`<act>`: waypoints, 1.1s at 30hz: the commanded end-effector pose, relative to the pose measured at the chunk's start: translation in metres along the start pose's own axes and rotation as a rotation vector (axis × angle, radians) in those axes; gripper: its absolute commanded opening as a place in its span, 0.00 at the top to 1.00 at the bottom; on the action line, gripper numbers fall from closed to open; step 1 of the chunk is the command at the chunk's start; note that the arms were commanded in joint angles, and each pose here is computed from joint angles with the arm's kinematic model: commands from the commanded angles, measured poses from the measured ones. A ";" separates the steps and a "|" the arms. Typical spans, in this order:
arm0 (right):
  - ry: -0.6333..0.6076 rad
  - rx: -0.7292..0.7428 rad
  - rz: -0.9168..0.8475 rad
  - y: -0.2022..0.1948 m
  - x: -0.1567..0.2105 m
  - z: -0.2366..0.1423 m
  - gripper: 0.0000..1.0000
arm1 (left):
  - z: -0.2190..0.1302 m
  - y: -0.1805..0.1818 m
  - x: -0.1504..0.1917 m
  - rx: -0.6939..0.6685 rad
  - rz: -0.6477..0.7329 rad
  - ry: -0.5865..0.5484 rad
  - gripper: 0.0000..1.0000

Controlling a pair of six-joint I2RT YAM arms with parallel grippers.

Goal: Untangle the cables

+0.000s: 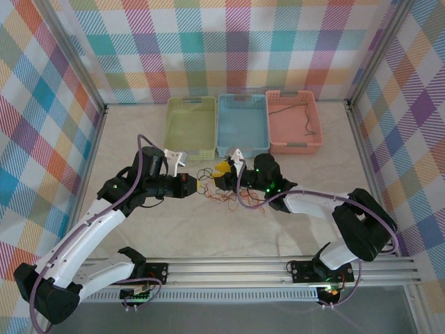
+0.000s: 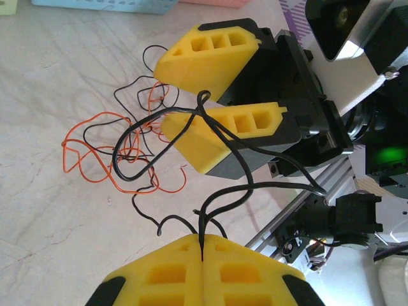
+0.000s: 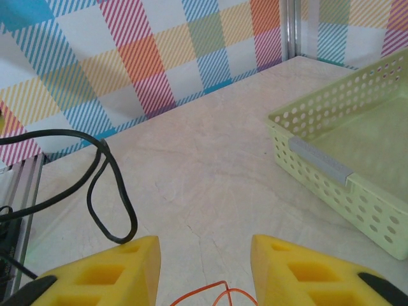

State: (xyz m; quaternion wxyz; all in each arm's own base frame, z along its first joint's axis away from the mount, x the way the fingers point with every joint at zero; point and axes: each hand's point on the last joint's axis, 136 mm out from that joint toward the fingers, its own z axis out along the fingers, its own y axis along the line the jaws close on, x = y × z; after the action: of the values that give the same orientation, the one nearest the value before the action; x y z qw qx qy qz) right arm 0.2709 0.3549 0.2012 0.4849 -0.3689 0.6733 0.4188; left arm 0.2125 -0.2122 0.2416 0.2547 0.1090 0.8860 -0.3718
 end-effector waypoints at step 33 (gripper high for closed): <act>-0.125 -0.095 -0.107 0.046 -0.036 -0.049 0.49 | -0.025 -0.009 -0.007 0.005 0.045 -0.105 1.00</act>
State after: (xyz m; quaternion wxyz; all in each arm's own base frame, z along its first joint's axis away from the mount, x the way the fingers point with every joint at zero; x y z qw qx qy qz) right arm 0.2301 0.3248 0.2444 0.5208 -0.3828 0.6303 0.4301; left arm 0.2079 -0.1981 0.2614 0.3062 0.1034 0.8729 -0.3654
